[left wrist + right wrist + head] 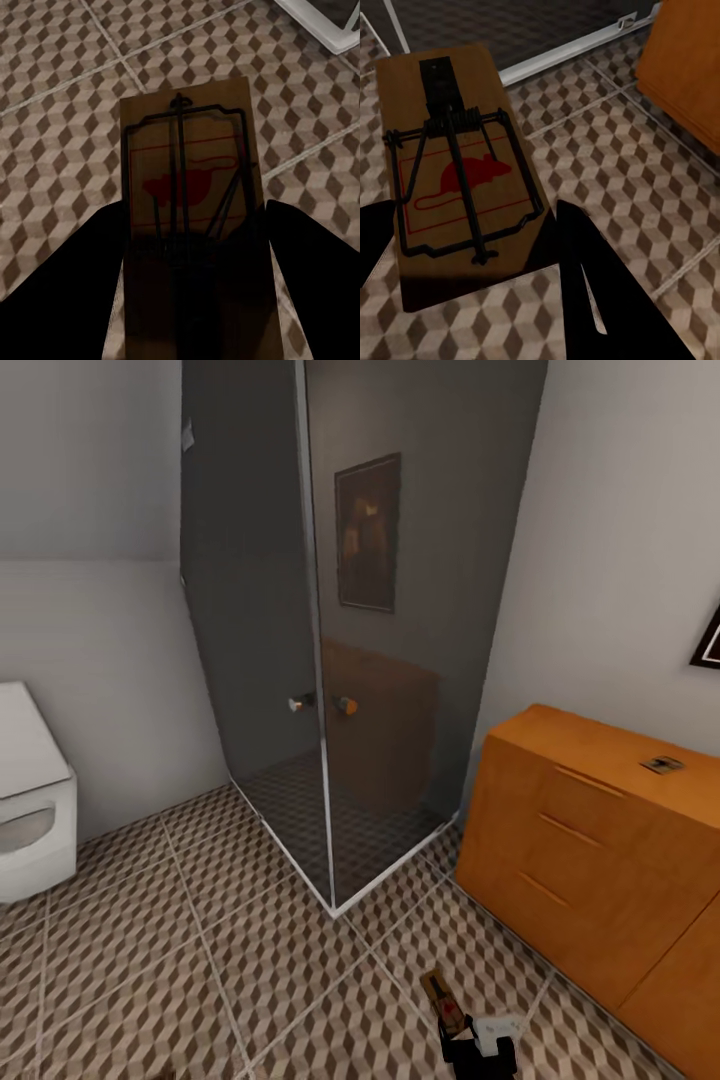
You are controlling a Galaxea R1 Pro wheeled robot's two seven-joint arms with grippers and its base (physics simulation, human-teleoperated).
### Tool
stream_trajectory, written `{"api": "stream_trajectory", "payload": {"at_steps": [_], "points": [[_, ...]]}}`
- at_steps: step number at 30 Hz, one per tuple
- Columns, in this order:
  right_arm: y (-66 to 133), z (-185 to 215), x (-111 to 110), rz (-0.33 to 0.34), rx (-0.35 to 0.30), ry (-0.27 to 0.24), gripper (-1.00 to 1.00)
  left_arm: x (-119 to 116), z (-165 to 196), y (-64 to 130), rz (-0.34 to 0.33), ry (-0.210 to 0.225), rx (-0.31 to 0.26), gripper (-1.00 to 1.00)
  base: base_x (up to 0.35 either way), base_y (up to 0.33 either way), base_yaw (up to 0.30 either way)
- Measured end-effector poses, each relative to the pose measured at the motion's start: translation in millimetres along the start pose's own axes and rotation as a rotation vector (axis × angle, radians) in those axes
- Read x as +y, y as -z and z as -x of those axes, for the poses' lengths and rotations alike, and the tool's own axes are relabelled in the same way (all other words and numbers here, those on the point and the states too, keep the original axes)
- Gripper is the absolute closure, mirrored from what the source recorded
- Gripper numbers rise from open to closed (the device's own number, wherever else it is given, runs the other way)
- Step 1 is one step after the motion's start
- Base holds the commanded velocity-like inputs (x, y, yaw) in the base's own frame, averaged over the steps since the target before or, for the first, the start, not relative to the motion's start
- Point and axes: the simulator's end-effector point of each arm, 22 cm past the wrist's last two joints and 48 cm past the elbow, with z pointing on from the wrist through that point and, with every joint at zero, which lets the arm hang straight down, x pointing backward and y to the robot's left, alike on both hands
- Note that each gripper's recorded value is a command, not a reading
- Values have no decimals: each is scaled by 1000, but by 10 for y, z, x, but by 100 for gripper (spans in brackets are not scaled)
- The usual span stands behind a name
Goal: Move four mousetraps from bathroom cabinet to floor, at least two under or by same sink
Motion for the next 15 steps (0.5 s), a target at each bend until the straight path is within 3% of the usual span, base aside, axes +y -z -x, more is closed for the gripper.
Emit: {"api": "stream_trajectory", "payload": {"at_steps": [15], "points": [[0,-1,3,0,0,0,100,2,-3,2,0,0,1,100,0,0,258]]}}
